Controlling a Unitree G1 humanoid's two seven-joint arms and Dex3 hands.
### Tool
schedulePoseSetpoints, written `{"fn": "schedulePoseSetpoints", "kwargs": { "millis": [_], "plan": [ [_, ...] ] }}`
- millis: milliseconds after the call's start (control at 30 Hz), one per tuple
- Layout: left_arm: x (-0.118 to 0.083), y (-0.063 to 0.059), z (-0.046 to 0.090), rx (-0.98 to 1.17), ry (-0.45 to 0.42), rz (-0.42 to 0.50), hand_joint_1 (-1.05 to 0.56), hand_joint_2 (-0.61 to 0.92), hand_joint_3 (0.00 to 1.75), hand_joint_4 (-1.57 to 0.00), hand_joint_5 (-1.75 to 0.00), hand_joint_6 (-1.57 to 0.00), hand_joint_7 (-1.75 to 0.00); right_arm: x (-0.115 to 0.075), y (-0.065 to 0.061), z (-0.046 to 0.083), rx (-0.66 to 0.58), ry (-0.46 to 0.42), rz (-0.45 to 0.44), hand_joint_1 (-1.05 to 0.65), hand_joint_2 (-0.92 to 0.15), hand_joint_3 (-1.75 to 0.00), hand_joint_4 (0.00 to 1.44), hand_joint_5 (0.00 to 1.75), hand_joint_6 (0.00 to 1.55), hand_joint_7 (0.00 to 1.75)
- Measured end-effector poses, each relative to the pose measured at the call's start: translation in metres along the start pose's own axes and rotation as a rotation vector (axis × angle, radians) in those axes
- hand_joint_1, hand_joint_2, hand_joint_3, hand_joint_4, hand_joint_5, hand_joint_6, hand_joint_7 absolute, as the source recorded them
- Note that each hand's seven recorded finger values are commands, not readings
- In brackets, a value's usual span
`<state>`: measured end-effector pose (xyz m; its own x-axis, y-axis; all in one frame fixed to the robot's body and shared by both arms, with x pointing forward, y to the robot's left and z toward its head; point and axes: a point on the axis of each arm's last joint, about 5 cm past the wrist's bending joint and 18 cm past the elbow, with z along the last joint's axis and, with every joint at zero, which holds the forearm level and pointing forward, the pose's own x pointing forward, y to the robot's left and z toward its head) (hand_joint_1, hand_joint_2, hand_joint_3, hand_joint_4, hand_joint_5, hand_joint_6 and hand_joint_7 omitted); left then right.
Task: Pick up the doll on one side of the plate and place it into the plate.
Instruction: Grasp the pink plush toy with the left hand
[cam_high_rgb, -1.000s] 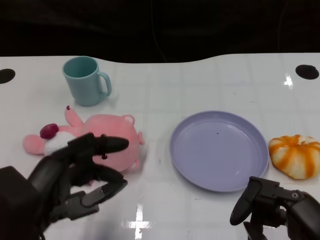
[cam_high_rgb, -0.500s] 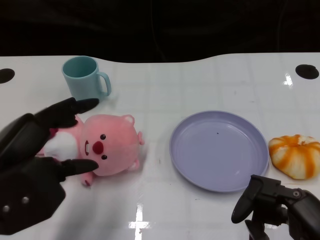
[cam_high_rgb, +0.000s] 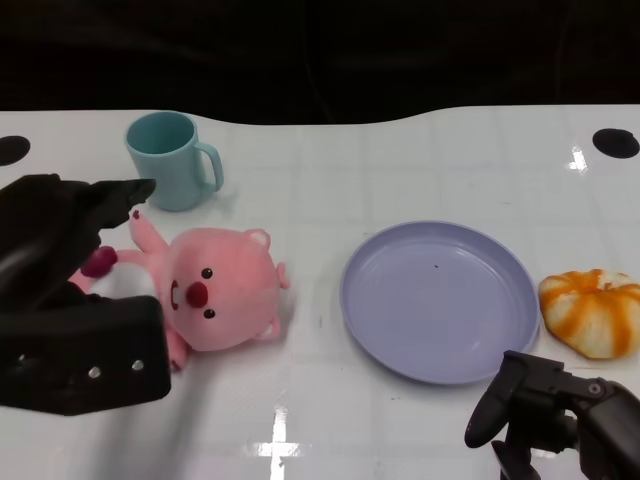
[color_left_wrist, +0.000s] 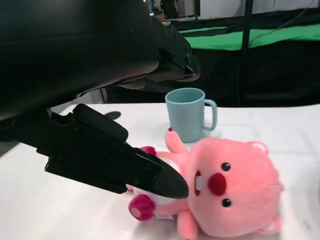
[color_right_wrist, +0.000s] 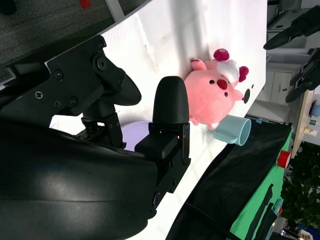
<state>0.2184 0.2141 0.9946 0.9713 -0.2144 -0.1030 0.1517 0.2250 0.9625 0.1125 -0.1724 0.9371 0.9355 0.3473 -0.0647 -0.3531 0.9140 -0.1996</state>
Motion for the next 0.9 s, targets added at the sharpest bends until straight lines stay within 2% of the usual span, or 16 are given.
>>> {"fn": "schedulePoseSetpoints", "kwargs": {
  "millis": [367, 567, 767, 900],
  "plan": [
    [0.036, -0.018, -0.008, 0.154, 0.049, -0.144, -0.77, 0.92, 0.01, -0.03, -0.36, -0.20, 0.00, -0.001, 0.001, 0.001, 0.001, -0.001, 0.001, -0.04, -0.61, -1.12, 0.63, 1.72, 0.56, 1.48],
    [0.052, -0.028, -0.005, 0.165, 0.051, -0.189, -0.76, 0.92, 0.01, -0.02, -0.36, -0.19, 0.00, -0.001, 0.001, 0.001, 0.001, 0.000, 0.001, -0.05, -0.61, -1.11, 0.63, 1.71, 0.56, 1.47],
    [0.065, -0.045, -0.004, 0.180, 0.059, -0.245, -0.76, 0.91, 0.00, -0.03, -0.35, -0.21, -0.01, -0.002, 0.001, 0.001, 0.002, 0.001, 0.002, -0.05, -0.61, -1.12, 0.64, 1.71, 0.57, 1.47],
    [0.075, -0.052, 0.000, 0.175, 0.073, -0.274, -0.74, 0.91, 0.00, -0.04, -0.32, -0.21, -0.01, -0.002, 0.002, 0.001, 0.001, 0.000, 0.002, -0.04, -0.61, -1.12, 0.64, 1.71, 0.57, 1.47]
  ]
}}
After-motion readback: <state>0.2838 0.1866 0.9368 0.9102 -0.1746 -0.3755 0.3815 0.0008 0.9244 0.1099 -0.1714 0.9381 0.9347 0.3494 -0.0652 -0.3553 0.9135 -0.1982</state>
